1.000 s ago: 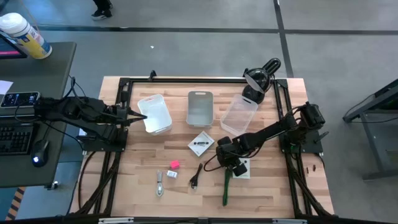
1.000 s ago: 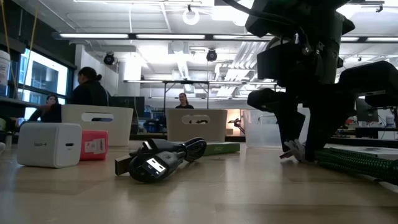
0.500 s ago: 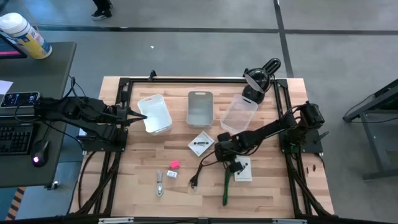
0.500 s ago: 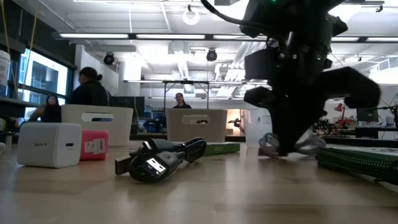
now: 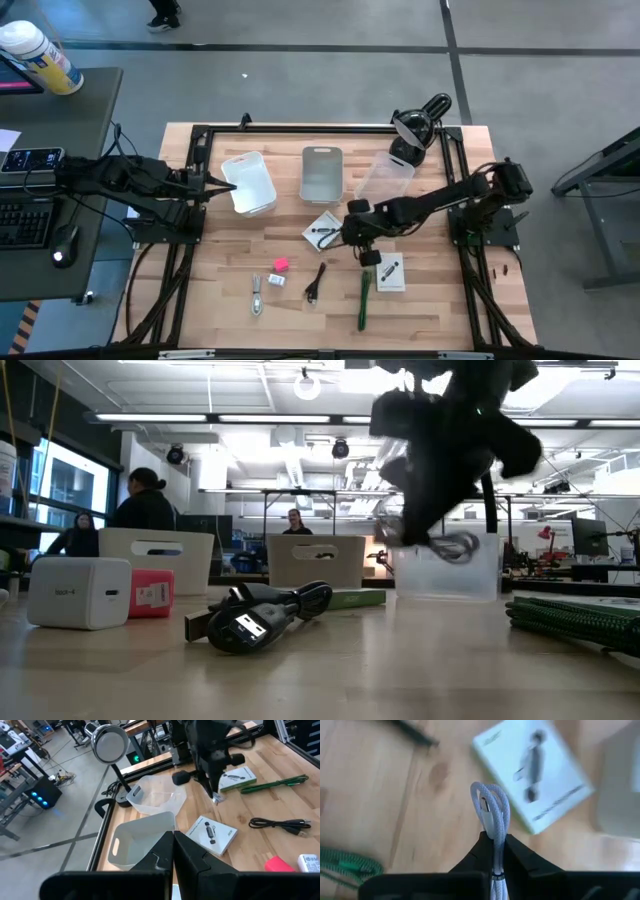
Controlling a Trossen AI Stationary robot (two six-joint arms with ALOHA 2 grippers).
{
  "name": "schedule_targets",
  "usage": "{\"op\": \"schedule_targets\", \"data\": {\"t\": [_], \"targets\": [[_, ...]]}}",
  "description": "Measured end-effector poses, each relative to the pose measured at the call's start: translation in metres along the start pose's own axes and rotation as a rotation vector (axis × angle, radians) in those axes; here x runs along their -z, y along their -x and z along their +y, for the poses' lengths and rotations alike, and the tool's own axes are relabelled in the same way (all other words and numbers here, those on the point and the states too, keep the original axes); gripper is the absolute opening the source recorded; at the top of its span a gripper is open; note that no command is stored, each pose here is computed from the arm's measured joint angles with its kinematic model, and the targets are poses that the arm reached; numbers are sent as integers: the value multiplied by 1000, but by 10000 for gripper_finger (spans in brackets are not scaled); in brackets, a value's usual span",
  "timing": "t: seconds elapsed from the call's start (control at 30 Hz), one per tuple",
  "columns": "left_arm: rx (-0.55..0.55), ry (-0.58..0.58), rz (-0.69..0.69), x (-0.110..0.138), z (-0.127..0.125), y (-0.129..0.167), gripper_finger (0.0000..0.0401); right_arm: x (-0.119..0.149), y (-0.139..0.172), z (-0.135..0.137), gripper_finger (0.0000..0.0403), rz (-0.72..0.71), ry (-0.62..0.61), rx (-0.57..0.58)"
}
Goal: Pick and place items into bin
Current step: Put the top white charger cable into the transparent bin
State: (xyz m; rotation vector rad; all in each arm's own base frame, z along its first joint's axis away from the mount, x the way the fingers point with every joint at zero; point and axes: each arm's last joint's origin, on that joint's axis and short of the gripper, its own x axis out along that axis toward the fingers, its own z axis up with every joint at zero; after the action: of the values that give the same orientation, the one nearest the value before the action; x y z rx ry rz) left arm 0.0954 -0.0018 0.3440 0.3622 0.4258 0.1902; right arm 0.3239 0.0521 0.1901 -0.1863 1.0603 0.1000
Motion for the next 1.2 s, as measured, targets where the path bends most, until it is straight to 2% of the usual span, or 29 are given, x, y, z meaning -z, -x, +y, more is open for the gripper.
{"op": "schedule_targets", "data": {"t": [0.17,0.4,0.53,0.67,0.87,1.1,1.2], "targets": [[0,-16,0,0,0,0,1,-2,28,-15,31,-43,-62,100],[-29,-20,9,0,1,0,1,12,67,-32,16,-10,-100,200],[-35,-20,10,0,1,0,1,20,79,-42,24,30,-124,264],[-35,-20,10,0,1,0,1,28,83,-55,33,81,-132,322],[-34,-17,13,0,1,-2,1,38,82,-78,19,158,-105,348],[-30,-20,19,-2,-1,-6,1,49,78,-102,36,229,-130,349],[-28,-23,28,-3,-2,-9,1,51,74,-108,33,240,-141,313]]}}
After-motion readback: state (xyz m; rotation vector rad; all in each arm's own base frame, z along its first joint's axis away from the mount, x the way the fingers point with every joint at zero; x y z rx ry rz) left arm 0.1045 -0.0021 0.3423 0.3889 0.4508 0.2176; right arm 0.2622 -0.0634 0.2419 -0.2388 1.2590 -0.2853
